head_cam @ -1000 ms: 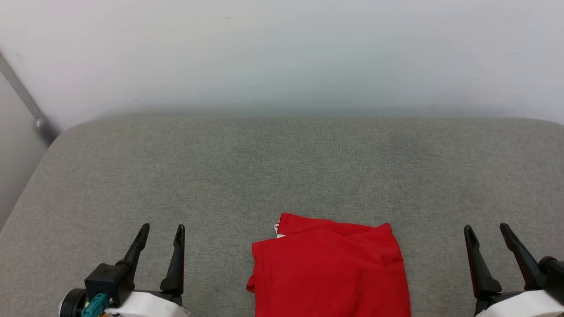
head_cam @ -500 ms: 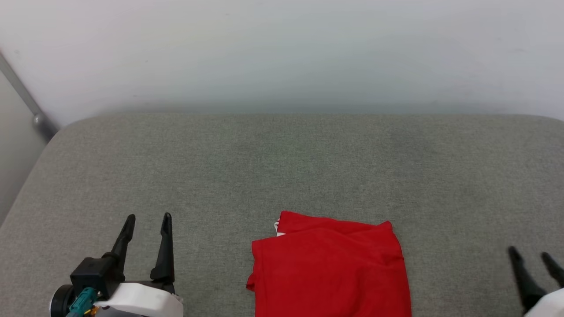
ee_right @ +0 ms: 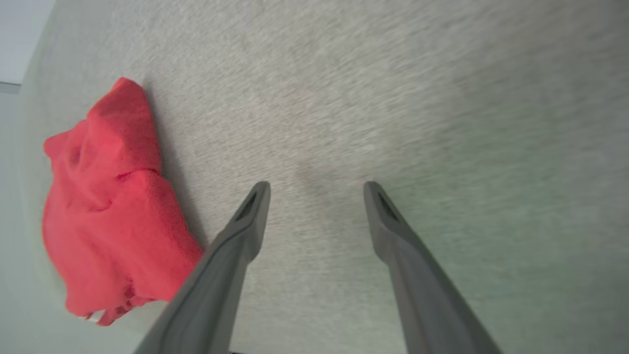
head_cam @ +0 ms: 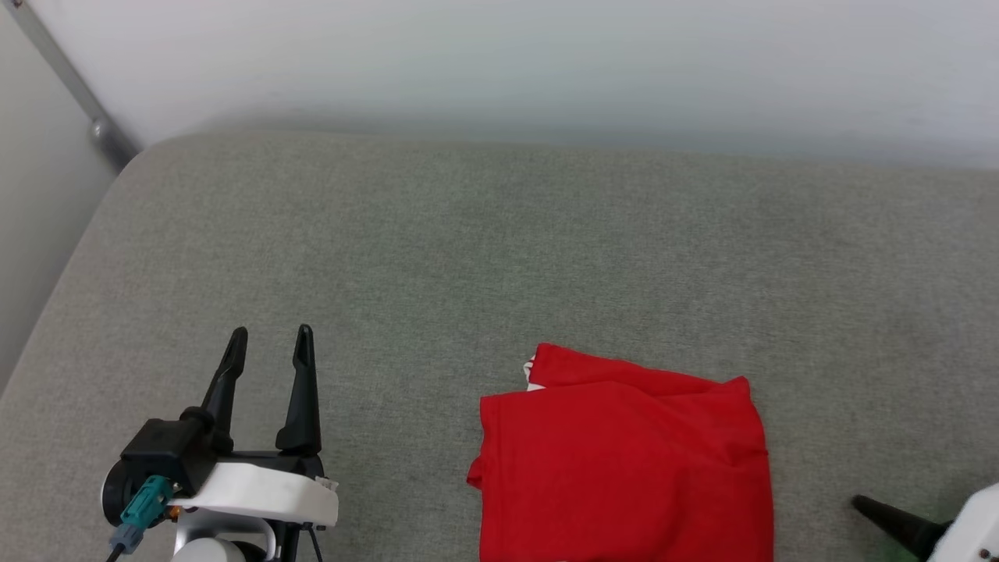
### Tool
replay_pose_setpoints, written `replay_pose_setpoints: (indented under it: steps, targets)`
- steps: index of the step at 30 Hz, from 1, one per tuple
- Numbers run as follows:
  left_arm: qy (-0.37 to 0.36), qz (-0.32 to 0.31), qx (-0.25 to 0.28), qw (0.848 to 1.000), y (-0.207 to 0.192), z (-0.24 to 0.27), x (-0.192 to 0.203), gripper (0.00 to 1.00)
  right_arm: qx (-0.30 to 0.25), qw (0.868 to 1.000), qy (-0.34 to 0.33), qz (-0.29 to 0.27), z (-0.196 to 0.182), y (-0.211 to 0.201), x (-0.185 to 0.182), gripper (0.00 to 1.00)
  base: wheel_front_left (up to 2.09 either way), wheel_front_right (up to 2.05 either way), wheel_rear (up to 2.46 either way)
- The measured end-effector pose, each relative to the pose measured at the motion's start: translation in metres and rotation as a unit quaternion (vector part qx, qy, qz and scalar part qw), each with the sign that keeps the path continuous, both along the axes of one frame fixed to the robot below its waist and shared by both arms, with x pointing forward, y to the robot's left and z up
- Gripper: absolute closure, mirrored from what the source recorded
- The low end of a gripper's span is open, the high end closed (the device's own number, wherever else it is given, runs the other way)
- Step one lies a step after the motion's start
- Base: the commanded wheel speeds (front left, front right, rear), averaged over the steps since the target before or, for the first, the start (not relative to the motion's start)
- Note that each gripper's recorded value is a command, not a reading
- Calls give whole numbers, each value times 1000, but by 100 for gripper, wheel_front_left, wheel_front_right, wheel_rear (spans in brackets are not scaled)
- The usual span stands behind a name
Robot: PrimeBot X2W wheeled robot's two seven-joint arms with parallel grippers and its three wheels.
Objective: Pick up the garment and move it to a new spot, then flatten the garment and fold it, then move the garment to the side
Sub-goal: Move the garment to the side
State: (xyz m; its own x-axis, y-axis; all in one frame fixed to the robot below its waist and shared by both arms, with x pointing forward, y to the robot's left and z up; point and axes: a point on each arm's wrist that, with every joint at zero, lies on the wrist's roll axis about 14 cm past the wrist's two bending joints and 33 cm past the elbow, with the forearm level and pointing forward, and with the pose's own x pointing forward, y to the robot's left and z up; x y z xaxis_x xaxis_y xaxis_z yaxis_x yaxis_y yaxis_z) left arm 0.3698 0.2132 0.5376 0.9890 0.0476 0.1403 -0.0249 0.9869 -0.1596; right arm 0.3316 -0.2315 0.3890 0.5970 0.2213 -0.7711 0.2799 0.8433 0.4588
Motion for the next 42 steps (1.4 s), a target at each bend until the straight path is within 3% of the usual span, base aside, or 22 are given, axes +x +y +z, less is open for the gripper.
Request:
replay_pose_setpoints:
  steps: [5, 9, 12, 14, 15, 16, 17, 19, 24, 28, 32, 36, 42]
  targets:
    - [16, 6, -3, 1000, 4, -13, 3, 0, 154, 987, 30, 40, -3, 61, 16, 0, 0, 0, 0]
    - [15, 1, 1, 1000, 4, -14, 12, 0, 253, 964, 51, 68, -9, 107, 23, 0, 0, 0, 0]
    - [18, 3, 5, 1000, 7, -16, 14, 0, 295, 950, 58, 80, -11, 131, 28, 0, 0, 0, 0]
    - [19, 2, 7, 1000, 7, -17, 14, 0, 296, 949, 62, 87, -13, 138, 29, 0, 0, 0, 0]
    - [19, 3, 8, 1000, 8, -17, 15, 0, 295, 949, 62, 89, -14, 141, 29, 20, 0, 0, 0]
    - [18, 3, 9, 1000, 8, -17, 15, 0, 296, 949, 61, 90, -14, 143, 30, 66, 0, 0, 0]
    - [18, 2, 9, 1000, 8, -17, 15, 0, 295, 949, 60, 95, -13, 145, 30, 100, 0, 0, 0]
    - [17, -1, 15, 1000, 6, -17, 15, 0, 292, 949, 54, 103, -10, 151, 31, 100, 0, 0, 0]
    - [12, -12, 28, 999, -1, -13, 12, 0, 218, 966, 9, 138, 5, 149, 32, 100, 0, 0, 0]
    - [8, -29, 28, 999, -12, -11, 11, 0, 100, 982, -20, 161, 7, 119, 32, 100, 0, 0, 0]
    - [-5, -63, 24, 998, -36, -4, 18, 0, -10, 984, -42, 173, 16, 82, 33, 100, 0, 0, 0]
    - [-16, -109, 20, 994, -67, 1, 32, 0, -97, 984, -48, 143, 23, 28, 32, 100, 0, 0, 0]
    - [-43, -190, 23, 981, -116, 14, 68, 0, -155, 983, -53, 80, 30, -31, 39, 100, 0, 0, 0]
